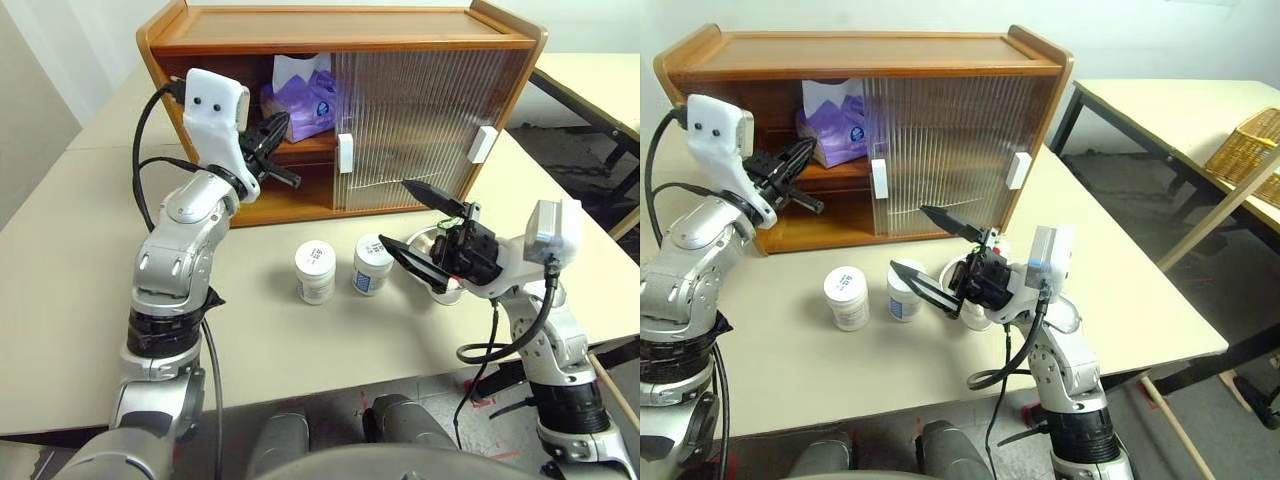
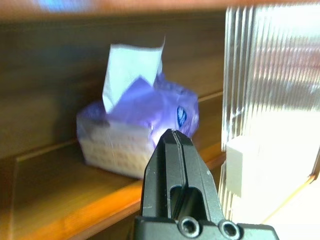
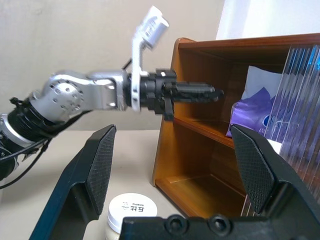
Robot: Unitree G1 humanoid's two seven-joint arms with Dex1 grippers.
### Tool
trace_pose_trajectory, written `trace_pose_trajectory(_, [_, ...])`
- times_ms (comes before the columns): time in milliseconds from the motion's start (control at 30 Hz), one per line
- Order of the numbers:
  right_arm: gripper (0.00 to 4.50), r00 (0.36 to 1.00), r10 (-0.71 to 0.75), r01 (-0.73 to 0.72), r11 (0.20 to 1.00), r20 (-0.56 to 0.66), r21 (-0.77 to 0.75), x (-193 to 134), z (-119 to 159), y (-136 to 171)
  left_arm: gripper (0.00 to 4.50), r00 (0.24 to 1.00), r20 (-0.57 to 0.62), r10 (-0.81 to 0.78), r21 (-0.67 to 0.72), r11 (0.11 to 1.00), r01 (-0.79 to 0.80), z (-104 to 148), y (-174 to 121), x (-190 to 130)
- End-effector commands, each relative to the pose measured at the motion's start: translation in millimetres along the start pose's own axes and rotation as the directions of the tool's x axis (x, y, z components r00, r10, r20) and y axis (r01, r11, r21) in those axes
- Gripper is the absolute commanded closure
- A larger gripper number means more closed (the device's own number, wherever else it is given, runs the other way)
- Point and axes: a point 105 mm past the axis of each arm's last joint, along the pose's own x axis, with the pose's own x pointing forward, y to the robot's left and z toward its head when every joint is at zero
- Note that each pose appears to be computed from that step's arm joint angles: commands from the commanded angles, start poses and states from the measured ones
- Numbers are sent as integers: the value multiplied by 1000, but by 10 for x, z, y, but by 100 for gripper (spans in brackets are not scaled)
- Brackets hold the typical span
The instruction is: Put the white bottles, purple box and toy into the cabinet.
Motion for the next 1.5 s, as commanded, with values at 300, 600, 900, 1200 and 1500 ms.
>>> trace_pose_trajectory(300, [0, 1000, 1, -1, 1000, -7, -15, 12, -10, 11, 449, 996, -80, 34, 16, 999, -33, -280, 199, 183])
trace_pose_trajectory(600, [0, 1000, 3, -3, 1000, -4, -17, 13, -8, -2, 449, 991, -75, 111, 70, 992, -105, -273, 521, 146])
trace_pose_trajectory(900, [0, 1000, 9, -9, 1000, 1, -15, 17, -6, 15, 449, 998, 3, -68, 24, 997, 68, -11, 23, 34])
trace_pose_trajectory(1200, [0, 1000, 10, -10, 1000, 4, -11, 44, -4, 31, 449, 991, -24, -131, 10, 991, 131, -92, -184, 223])
trace_pose_trajectory(1500, [0, 1000, -6, 6, 1000, 2, -17, 30, -1, 30, 449, 995, -95, -7, 63, 998, 13, -294, 176, 308])
